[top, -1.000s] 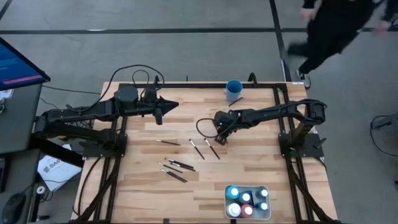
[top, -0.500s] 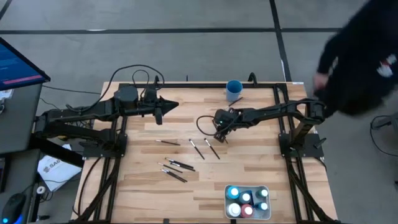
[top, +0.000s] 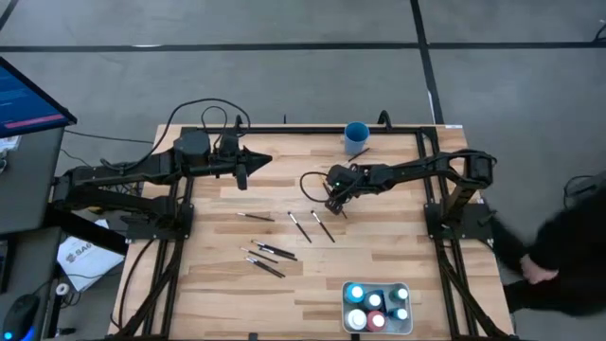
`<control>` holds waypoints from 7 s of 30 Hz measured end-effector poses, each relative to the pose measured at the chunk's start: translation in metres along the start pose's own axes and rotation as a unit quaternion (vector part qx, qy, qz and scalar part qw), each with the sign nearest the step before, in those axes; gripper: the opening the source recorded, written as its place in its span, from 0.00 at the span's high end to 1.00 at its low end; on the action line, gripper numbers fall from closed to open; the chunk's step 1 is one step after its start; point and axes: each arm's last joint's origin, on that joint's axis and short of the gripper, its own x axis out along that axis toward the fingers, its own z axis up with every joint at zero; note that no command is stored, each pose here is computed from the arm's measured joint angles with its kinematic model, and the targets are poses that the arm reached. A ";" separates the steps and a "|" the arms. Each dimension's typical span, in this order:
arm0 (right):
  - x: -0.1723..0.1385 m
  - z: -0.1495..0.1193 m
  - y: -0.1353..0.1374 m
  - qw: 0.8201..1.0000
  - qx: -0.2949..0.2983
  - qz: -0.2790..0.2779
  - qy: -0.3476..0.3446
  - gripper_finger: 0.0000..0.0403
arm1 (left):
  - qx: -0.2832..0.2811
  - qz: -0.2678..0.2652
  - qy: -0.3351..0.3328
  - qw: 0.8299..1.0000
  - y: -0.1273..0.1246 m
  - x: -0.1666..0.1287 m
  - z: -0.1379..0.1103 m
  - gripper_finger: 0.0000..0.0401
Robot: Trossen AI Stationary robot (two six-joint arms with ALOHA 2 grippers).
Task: Pick & Place Paint Supplies
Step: Put the orange paintbrush into the blue cup
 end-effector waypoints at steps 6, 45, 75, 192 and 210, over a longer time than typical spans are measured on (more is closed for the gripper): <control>0.016 -0.006 0.003 1.000 -0.005 0.009 0.025 0.72 | 0.000 0.000 0.000 1.000 0.000 0.000 0.000 1.00; -0.027 0.054 -0.029 0.987 0.025 -0.006 -0.158 1.00 | 0.001 -0.021 0.005 1.000 -0.002 -0.003 0.001 1.00; -0.134 0.087 -0.128 0.923 0.036 -0.140 -0.356 1.00 | 0.011 -0.025 -0.008 1.000 -0.003 -0.007 0.004 1.00; -0.021 -0.054 -0.066 0.924 0.312 -0.111 0.193 0.71 | 0.000 -0.028 -0.001 1.000 -0.003 -0.007 0.003 0.71; -0.050 -0.037 -0.064 0.938 0.329 -0.053 0.096 0.98 | 0.000 -0.037 0.004 0.999 -0.004 -0.007 0.003 0.71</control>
